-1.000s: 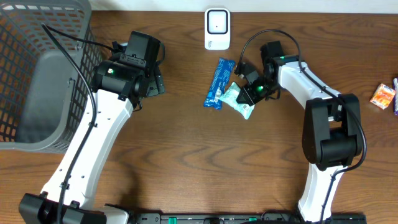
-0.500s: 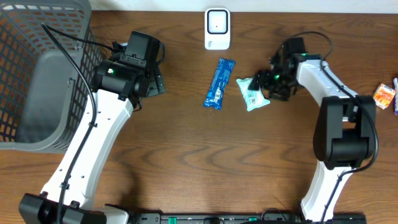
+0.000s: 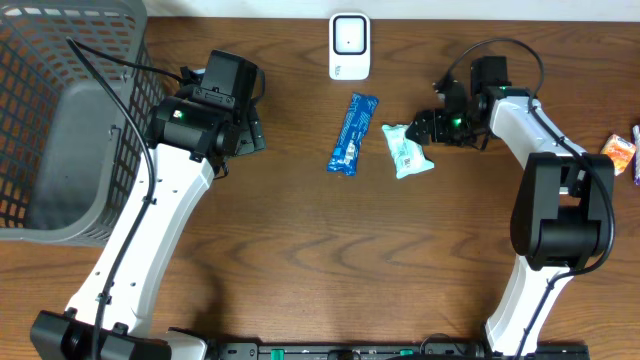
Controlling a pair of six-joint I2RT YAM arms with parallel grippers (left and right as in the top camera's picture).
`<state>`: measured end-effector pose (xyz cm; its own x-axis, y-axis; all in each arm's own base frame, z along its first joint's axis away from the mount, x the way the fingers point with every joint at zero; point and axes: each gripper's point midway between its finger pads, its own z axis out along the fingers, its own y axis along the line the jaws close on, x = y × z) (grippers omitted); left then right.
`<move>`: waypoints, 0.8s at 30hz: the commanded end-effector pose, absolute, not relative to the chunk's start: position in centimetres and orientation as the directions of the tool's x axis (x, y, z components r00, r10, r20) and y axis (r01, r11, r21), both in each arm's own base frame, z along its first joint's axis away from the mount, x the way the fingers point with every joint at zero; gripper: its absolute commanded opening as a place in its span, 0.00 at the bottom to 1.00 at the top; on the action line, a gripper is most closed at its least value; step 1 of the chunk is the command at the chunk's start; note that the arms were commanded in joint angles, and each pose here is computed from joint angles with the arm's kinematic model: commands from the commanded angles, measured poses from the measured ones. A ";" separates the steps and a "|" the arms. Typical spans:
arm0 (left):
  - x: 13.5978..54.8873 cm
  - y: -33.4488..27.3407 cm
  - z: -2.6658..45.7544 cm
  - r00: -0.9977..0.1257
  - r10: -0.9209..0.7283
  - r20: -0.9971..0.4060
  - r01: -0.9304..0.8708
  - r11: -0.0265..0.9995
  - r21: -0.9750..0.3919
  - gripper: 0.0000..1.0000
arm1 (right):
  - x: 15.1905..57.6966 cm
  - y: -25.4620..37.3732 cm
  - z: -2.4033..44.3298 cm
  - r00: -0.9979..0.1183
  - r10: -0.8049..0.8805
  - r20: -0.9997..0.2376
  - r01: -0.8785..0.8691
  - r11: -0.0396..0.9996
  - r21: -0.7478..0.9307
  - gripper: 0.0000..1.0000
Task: Scan the item barcode
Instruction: 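Lift the wipes pack and turn it with the right gripper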
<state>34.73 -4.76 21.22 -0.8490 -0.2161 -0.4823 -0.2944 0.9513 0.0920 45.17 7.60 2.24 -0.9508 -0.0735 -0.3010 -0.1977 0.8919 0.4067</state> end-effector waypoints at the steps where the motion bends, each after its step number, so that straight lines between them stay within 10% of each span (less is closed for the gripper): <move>1: 34.7 -4.6 21.2 -0.846 -0.225 -0.484 -0.306 0.947 0.094 0.98 | 44.3 9.4 1.8 -0.898 -0.239 -0.370 -0.396 0.806 0.441 0.68; 18: 34.7 -4.6 21.2 -0.846 -0.225 -0.484 -0.306 0.947 0.094 0.98 | 42.3 10.9 0.9 -0.886 -0.261 -0.384 -0.441 0.730 0.522 0.42; 24: 34.7 -4.6 21.2 -0.846 -0.225 -0.484 -0.306 0.947 0.094 0.98 | 43.0 10.6 0.4 -0.923 -0.147 -0.356 -0.335 0.762 0.554 0.01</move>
